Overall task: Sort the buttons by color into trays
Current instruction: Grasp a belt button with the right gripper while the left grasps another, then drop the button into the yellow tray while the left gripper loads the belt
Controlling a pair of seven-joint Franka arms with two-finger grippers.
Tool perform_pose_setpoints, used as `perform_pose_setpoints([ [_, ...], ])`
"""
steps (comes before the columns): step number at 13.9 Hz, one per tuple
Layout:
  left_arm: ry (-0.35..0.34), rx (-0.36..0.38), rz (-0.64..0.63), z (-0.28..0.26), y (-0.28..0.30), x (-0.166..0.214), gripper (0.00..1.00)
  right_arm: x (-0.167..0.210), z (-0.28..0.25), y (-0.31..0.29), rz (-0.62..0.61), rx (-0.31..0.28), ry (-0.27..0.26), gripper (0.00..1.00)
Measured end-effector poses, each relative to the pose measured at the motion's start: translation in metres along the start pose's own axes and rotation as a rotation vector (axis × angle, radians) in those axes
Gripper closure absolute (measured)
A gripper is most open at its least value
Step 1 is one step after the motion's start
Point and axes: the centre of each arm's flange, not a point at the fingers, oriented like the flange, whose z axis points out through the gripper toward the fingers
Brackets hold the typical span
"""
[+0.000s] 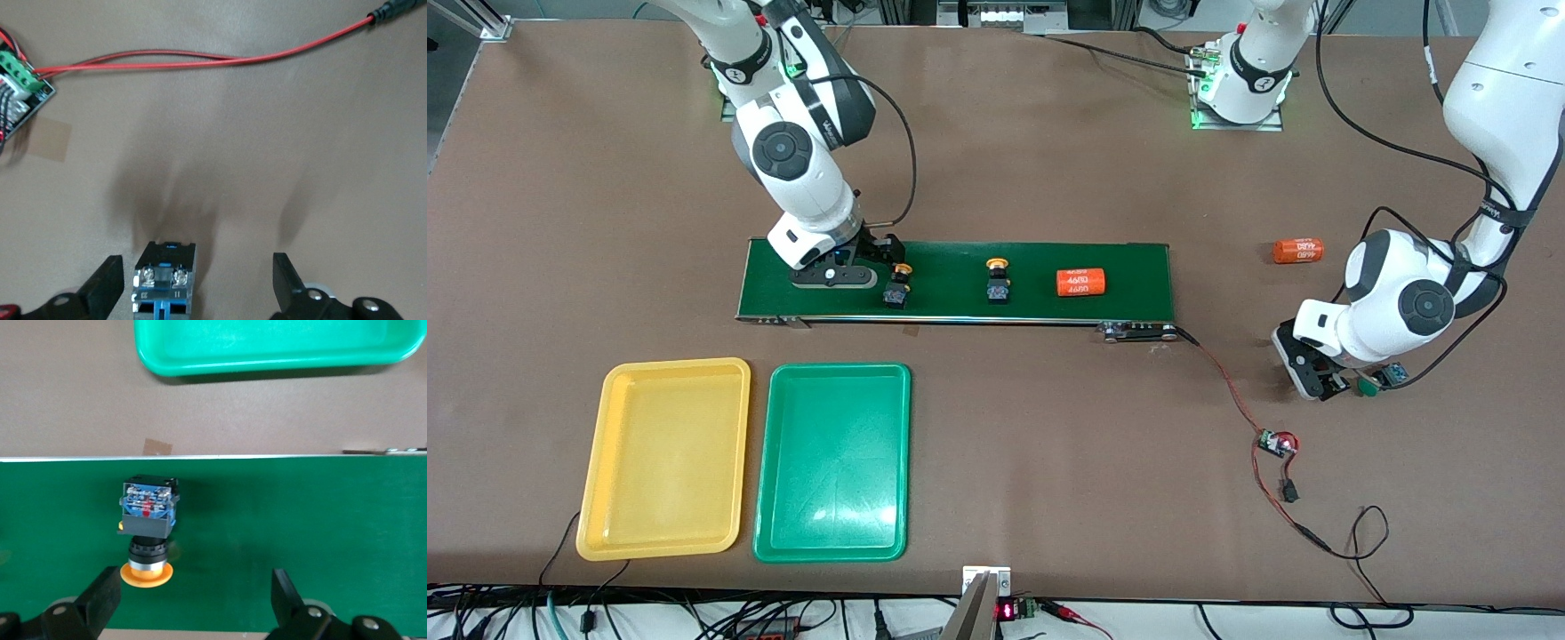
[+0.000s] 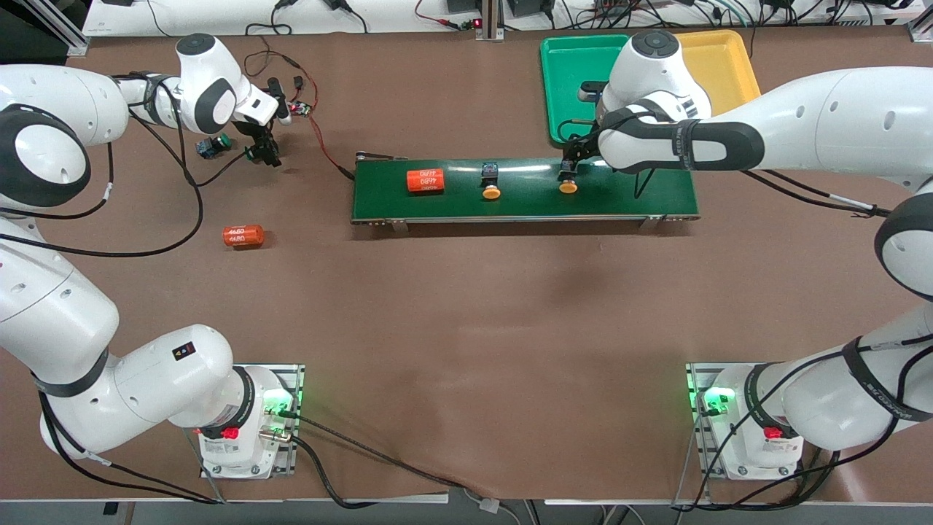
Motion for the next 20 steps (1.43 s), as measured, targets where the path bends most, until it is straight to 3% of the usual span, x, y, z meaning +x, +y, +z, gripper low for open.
perform_pose_setpoints([
  [2, -0.002, -0.002, 0.006, 0.002, 0.0, -0.002, 0.18, 0.002, 0.006, -0.004, -0.001, -0.001, -0.006, 0.0],
  [6, -0.003, 0.0, 0.034, 0.001, -0.001, -0.003, 0.64, 0.012, 0.022, -0.01, 0.001, -0.004, -0.02, 0.03],
  [7, -0.003, 0.005, 0.038, -0.002, -0.002, -0.003, 0.66, 0.015, 0.027, -0.011, -0.007, -0.012, -0.019, 0.04],
  [8, -0.003, 0.014, 0.051, -0.007, -0.003, 0.0, 0.66, 0.018, 0.033, -0.011, -0.017, -0.023, -0.013, 0.11],
  [10, -0.016, 0.02, 0.119, -0.025, 0.007, 0.026, 0.66, 0.024, 0.045, -0.007, -0.027, -0.037, 0.001, 0.38],
  [12, -0.037, 0.0, 0.155, -0.049, 0.033, 0.077, 0.66, 0.028, 0.05, -0.004, -0.022, -0.04, 0.001, 0.57],
  [15, 0.007, -0.074, 0.009, -0.081, 0.079, 0.142, 0.66, 0.044, 0.036, 0.003, 0.0, -0.033, 0.023, 0.58],
  [18, 0.012, -0.091, -0.182, -0.093, 0.121, 0.193, 0.66, 0.114, -0.041, 0.056, -0.021, -0.07, 0.013, 0.58],
  [20, -0.014, -0.095, -0.311, -0.094, 0.155, 0.227, 0.66, 0.164, -0.107, 0.129, -0.081, -0.072, 0.022, 0.58],
])
